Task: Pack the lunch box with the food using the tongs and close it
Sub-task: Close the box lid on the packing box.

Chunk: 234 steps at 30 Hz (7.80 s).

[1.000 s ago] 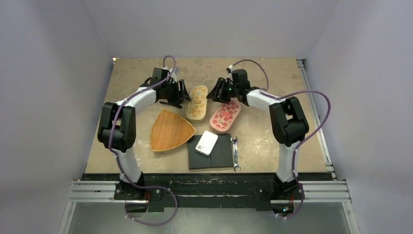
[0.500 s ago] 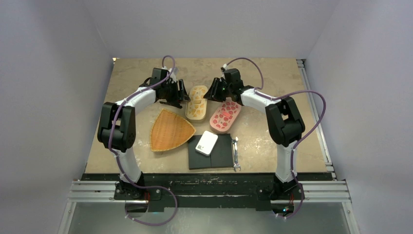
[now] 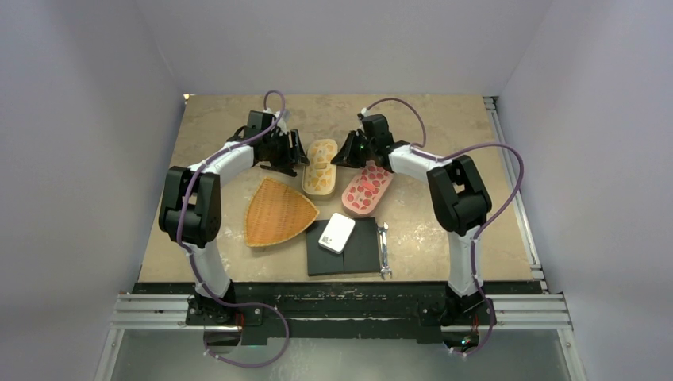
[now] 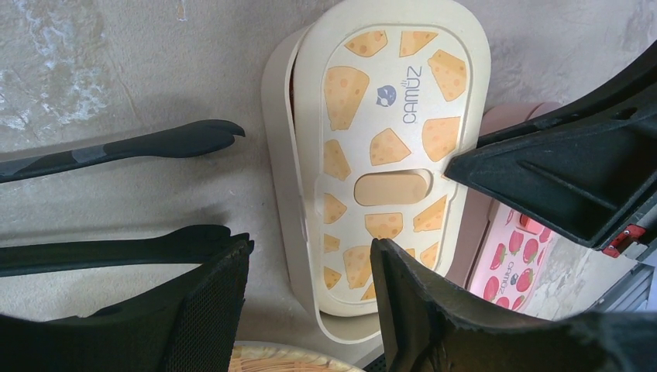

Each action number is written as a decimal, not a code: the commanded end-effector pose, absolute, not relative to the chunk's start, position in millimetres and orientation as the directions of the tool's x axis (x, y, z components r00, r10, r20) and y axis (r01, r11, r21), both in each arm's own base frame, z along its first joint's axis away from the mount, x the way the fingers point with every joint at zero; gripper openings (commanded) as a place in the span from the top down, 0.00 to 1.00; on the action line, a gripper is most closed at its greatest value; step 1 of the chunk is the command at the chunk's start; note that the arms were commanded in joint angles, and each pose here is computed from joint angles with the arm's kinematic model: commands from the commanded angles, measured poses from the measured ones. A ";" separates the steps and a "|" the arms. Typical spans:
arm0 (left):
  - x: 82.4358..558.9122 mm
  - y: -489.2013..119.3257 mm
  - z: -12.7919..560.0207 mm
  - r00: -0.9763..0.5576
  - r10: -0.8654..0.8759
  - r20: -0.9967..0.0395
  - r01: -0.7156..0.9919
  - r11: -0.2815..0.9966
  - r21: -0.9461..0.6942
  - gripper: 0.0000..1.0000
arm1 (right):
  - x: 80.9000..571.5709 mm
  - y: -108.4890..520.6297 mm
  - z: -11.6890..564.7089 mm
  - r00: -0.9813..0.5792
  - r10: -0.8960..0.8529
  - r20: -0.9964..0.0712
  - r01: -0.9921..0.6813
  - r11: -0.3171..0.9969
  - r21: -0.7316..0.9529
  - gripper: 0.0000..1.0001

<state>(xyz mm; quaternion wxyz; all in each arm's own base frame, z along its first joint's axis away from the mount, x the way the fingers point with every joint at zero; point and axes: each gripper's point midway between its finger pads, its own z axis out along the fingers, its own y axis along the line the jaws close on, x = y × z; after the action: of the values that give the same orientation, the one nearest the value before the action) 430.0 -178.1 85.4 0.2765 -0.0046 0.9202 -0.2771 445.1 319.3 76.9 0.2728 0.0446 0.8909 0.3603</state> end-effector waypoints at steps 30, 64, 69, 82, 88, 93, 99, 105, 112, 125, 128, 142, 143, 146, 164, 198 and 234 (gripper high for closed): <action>430.4 -164.1 118.2 -0.807 -0.188 -0.560 0.186 0.819 -0.543 0.41 | 437.6 324.5 120.2 -0.894 0.316 -0.319 -0.143 0.475 0.869 1.00; 423.5 -171.5 86.0 -0.875 -0.176 -0.451 0.140 0.799 -0.584 0.49 | 447.6 334.3 88.0 -0.899 0.324 -0.295 -0.093 0.516 0.852 1.00; 423.4 -171.3 84.0 -0.877 -0.173 -0.448 0.138 0.802 -0.581 0.52 | 445.1 332.2 83.0 -0.901 0.321 -0.291 -0.086 0.526 0.846 1.00; 423.4 -171.1 81.8 -0.880 -0.172 -0.443 0.136 0.802 -0.581 0.53 | 439.9 330.5 73.3 -0.905 0.319 -0.282 -0.072 0.539 0.840 1.00; 422.8 -172.2 79.0 -0.885 -0.170 -0.434 0.134 0.798 -0.587 0.56 | 435.9 332.8 67.5 -0.908 0.314 -0.277 -0.062 0.553 0.831 1.00; 421.8 -173.7 78.1 -0.888 -0.171 -0.427 0.133 0.792 -0.595 0.57 | 429.8 328.3 62.4 -0.905 0.315 -0.286 -0.053 0.584 0.810 1.00; 420.0 -174.9 74.7 -0.893 -0.168 -0.417 0.130 0.791 -0.597 0.60 | 429.5 324.5 60.8 -0.899 0.312 -0.305 -0.053 0.615 0.786 1.00; 417.6 -176.7 73.6 -0.897 -0.161 -0.412 0.133 0.790 -0.598 0.68 | 435.0 321.4 69.0 -0.888 0.307 -0.344 -0.073 0.643 0.762 0.93; 411.9 -184.8 74.7 -0.900 -0.136 -0.414 0.153 0.791 -0.592 0.68 | 436.1 315.8 74.1 -0.877 0.295 -0.379 -0.089 0.676 0.732 0.76; 410.8 -180.8 78.0 -0.892 -0.124 -0.435 0.160 0.813 -0.560 0.62 | 439.6 321.2 74.7 -0.864 0.247 -0.439 -0.126 0.738 0.663 0.63; 411.3 -180.9 81.0 -0.888 -0.125 -0.443 0.165 0.812 -0.560 0.58 | 440.1 324.6 76.7 -0.859 0.248 -0.448 -0.130 0.741 0.659 0.65; 413.6 -182.2 87.9 -0.875 -0.131 -0.466 0.180 0.805 -0.565 0.52 | 443.9 320.9 66.8 -0.835 0.230 -0.500 -0.109 0.821 0.560 0.72; 414.0 -182.2 88.3 -0.874 -0.133 -0.467 0.180 0.805 -0.566 0.52 | 443.5 321.5 66.8 -0.833 0.227 -0.505 -0.110 0.827 0.552 0.74; 413.8 -182.8 87.8 -0.875 -0.132 -0.466 0.182 0.802 -0.569 0.52 | 443.1 323.1 64.8 -0.830 0.223 -0.511 -0.108 0.835 0.540 0.79; 413.0 -191.0 92.7 -0.873 -0.133 -0.470 0.210 0.766 -0.607 0.56 | 423.0 321.0 23.3 -0.862 0.265 -0.433 -0.028 0.827 0.562 0.92; 414.6 -187.3 92.4 -0.873 -0.136 -0.468 0.203 0.771 -0.603 0.57 | 421.2 337.1 53.6 -0.888 0.306 -0.345 -0.078 0.638 0.766 1.00; 414.1 -189.3 92.7 -0.875 -0.124 -0.467 0.217 0.763 -0.609 0.58 | 436.6 334.9 64.9 -0.849 0.238 -0.471 -0.131 0.769 0.625 0.83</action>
<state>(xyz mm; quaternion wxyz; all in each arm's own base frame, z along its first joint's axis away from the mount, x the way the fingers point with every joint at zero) 411.0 -177.3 68.9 0.2244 -0.0014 0.9197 -0.3222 436.4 343.3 68.4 0.2535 0.0417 0.8816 0.3959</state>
